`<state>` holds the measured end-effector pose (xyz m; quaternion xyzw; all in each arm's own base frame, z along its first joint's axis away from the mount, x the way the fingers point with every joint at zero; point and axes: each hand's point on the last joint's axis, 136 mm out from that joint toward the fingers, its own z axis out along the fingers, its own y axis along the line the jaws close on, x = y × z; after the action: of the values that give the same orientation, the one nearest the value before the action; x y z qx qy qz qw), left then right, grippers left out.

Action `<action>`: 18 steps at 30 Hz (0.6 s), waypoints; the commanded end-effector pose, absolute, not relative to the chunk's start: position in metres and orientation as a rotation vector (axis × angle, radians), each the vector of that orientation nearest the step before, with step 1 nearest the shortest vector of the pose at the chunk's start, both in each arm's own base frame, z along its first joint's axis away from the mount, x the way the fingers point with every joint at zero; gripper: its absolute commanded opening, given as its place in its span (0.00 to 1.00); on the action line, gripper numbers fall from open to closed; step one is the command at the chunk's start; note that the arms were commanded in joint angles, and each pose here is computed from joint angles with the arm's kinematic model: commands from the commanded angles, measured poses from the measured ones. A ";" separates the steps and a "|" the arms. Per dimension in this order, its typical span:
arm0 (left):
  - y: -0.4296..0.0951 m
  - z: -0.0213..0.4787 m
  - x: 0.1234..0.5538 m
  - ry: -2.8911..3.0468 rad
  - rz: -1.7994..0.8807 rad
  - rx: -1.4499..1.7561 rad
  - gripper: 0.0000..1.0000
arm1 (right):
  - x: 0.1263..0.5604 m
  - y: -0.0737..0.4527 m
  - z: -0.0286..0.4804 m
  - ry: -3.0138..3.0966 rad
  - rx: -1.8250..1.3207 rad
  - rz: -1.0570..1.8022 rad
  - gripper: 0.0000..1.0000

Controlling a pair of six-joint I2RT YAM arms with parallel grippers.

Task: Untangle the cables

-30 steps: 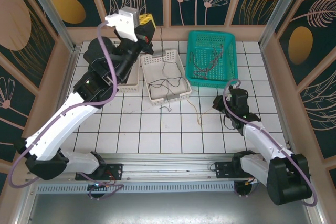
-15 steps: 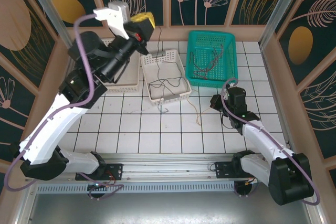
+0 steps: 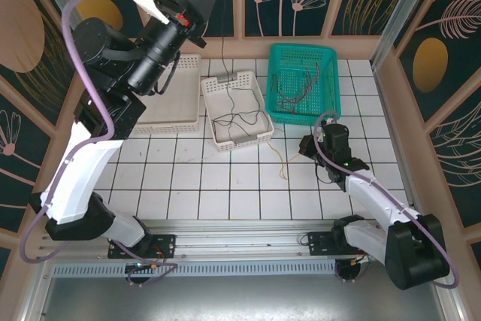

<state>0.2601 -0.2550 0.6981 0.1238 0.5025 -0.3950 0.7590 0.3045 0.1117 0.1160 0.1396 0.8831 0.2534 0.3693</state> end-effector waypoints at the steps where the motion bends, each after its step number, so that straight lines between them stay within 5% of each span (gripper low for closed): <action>1: -0.241 0.723 0.253 0.990 -0.805 0.247 0.00 | 0.314 0.115 0.128 2.236 0.351 0.649 0.00; 18: -0.245 0.731 0.267 0.961 -0.747 0.213 0.00 | 0.319 0.117 0.113 2.271 0.345 0.632 0.00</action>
<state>0.2722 -0.2536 0.7192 0.1099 0.4707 -0.3569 0.7994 0.3084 0.1131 0.0973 0.1427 0.8951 0.2421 0.3462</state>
